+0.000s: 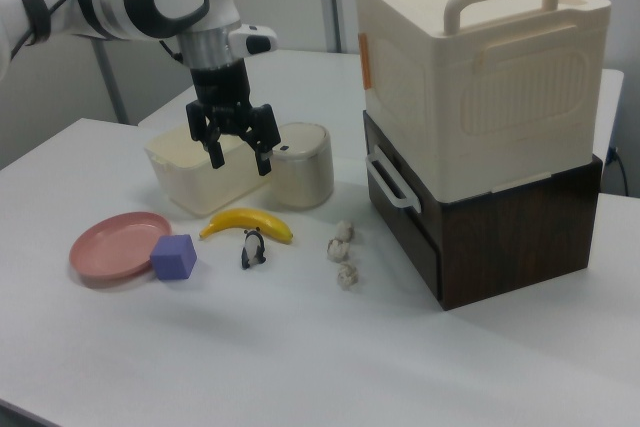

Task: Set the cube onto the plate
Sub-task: 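Move the open gripper down over the purple cube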

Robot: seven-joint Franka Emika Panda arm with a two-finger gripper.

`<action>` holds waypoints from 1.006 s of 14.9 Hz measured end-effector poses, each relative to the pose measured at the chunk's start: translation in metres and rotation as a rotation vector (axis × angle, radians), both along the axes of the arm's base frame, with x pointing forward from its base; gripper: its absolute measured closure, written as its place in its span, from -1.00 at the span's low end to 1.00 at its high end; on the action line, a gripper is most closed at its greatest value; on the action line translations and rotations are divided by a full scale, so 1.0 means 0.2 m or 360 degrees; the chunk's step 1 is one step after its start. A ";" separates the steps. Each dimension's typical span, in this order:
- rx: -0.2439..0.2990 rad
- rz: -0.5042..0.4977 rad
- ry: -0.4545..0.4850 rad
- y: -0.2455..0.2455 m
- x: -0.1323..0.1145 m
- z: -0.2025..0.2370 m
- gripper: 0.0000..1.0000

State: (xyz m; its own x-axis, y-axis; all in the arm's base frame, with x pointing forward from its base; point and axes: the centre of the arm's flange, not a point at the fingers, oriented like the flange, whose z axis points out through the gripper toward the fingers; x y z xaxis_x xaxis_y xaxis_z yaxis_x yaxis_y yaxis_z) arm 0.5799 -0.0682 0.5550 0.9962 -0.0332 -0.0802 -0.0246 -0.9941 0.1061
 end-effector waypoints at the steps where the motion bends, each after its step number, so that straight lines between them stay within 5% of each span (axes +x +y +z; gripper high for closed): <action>1: -0.0003 0.0015 0.0012 0.02 0.02 -0.03 -1.00; 8: 0.0142 0.0291 -0.0016 0.40 0.09 -0.36 -1.00; 15: 0.0153 0.0579 0.0039 0.88 0.00 -0.74 -1.00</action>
State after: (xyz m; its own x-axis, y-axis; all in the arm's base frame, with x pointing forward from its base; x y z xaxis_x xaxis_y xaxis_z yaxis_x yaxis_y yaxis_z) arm 0.5805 0.1084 0.4074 0.9392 0.3314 -0.0899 0.3334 -0.9428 0.0079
